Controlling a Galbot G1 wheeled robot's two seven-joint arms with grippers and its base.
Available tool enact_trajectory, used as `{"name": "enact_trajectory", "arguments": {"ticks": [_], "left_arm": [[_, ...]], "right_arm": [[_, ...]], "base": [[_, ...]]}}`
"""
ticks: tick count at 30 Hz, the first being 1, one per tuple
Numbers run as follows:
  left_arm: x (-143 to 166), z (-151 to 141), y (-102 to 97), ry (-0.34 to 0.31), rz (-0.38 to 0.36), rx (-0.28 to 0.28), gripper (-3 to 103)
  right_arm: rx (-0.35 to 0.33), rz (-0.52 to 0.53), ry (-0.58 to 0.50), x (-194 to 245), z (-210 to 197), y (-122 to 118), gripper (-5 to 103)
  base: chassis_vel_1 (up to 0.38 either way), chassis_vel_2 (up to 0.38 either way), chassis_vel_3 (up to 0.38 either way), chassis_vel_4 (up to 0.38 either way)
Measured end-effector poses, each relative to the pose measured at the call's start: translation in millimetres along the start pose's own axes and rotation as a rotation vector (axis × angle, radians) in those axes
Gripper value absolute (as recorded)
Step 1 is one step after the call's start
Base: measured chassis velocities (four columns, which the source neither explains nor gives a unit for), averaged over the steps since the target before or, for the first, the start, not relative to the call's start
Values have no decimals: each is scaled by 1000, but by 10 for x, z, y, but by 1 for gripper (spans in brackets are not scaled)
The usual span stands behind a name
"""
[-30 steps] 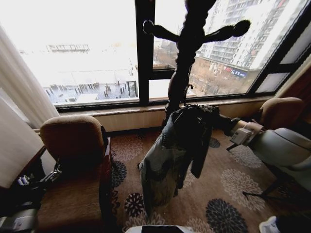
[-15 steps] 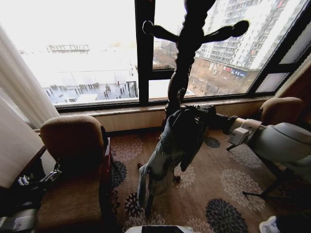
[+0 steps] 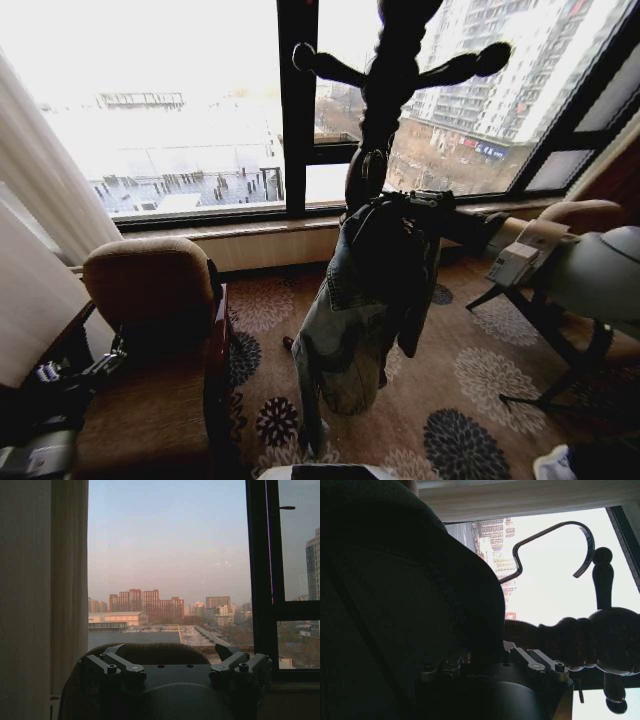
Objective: Pick up the clothes from the bed and hang them on the clothes hanger.
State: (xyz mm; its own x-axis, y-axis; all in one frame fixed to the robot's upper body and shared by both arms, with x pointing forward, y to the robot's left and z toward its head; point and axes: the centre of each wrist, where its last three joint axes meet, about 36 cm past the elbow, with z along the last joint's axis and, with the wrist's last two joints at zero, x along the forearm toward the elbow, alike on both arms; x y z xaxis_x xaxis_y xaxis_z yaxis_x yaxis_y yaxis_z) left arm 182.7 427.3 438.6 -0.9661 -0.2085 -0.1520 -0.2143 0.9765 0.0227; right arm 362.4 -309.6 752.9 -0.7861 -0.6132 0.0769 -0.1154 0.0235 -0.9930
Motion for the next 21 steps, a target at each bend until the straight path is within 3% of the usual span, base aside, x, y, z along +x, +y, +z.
{"name": "enact_trajectory", "arguments": {"ticks": [21], "left_arm": [[0,0,0,0,0,0,100]], "right_arm": [[35,79,-1,149,-114,-521,27]], "base": [[0,0,0,0]]}}
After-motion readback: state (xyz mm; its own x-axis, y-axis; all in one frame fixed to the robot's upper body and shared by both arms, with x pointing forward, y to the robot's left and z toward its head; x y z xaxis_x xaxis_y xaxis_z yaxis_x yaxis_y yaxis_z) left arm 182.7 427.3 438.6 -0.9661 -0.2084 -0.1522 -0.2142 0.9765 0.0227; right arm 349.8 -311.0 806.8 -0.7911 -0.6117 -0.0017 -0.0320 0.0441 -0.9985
